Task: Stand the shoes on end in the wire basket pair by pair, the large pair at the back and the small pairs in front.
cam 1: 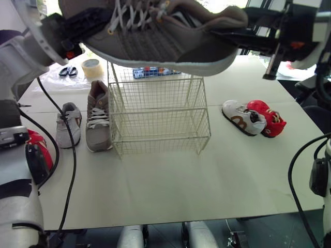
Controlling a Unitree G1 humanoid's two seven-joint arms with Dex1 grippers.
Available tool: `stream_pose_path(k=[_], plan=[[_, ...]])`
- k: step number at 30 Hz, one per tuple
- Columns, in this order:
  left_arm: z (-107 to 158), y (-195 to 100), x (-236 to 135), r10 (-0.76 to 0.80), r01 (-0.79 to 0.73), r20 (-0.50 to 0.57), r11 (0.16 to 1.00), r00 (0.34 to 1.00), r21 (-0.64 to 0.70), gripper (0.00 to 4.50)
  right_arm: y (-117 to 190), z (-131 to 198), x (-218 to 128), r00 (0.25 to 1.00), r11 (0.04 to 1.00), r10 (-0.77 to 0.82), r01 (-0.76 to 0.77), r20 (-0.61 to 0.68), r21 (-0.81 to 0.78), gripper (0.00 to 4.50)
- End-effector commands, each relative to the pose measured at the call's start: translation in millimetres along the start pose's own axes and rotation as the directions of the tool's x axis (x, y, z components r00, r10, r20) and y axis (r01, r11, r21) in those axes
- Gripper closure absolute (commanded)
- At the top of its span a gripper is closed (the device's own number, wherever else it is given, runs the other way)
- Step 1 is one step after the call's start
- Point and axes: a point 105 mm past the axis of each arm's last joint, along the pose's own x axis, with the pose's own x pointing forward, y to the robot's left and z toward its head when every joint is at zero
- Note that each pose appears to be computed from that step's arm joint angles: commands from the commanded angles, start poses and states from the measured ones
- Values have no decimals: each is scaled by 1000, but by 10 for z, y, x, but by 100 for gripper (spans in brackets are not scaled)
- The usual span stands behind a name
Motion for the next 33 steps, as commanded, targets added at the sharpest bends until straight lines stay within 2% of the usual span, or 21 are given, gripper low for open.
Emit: stream_pose_path(k=[1, 2, 4, 6, 7, 8, 9, 10, 12, 13, 16, 20, 25, 33], plan=[[122, -191, -6, -83, 82, 30, 996, 996, 23, 357, -69, 130, -81, 999, 998, -47, 48, 23, -36, 431], [126, -186, -8, -78, 77, 36, 997, 996, 20, 377, -68, 116, -86, 998, 998, -54, 55, 22, -25, 431], [149, -172, -17, -65, 64, 63, 998, 996, 10, 378, -117, 61, -120, 995, 995, -103, 103, 6, 5, 431], [211, -140, -39, -35, 35, 146, 999, 989, 2, 378, -325, -75, -319, 962, 951, -273, 269, 3, 155, 333], [260, -116, -55, -12, 13, 231, 1000, 973, -1, 378, -489, -199, -555, 903, 867, -430, 411, 4, 283, 287], [301, -81, -73, 28, -27, 326, 1000, 945, -7, 378, -605, -340, -840, 810, 732, -586, 531, -2, 426, 238], [324, -67, -93, 54, -44, 412, 998, 910, -33, 378, -632, -472, -1066, 720, 597, -693, 588, -18, 545, 184], [328, -78, -102, 68, -46, 471, 997, 880, -59, 378, -609, -564, -1197, 657, 503, -753, 609, -34, 613, 131], [278, -130, -73, 81, -38, 541, 995, 837, -89, 378, -452, -707, -1243, 611, 392, -790, 578, -61, 716, 27], [267, -143, -53, 95, -30, 586, 992, 805, -120, 378, -370, -763, -1215, 594, 338, -802, 541, -66, 770, 8], [207, -166, 38, 130, 3, 675, 981, 726, -192, 378, -145, -814, -857, 588, 223, -808, 363, -37, 905, 8], [88, -128, 194, 172, 64, 721, 956, 671, -287, 378, 11, -689, -175, 640, 189, -767, 160, 44, 969, 8], [-35, -184, 369, 159, 82, 705, 952, 691, -295, 378, -27, -510, 239, 674, 235, -726, 56, 136, 970, 8], [-299, -245, 451, 178, 46, 647, 949, 741, -313, 378, -111, -417, 442, 733, 341, -644, 18, 220, 940, 8]])
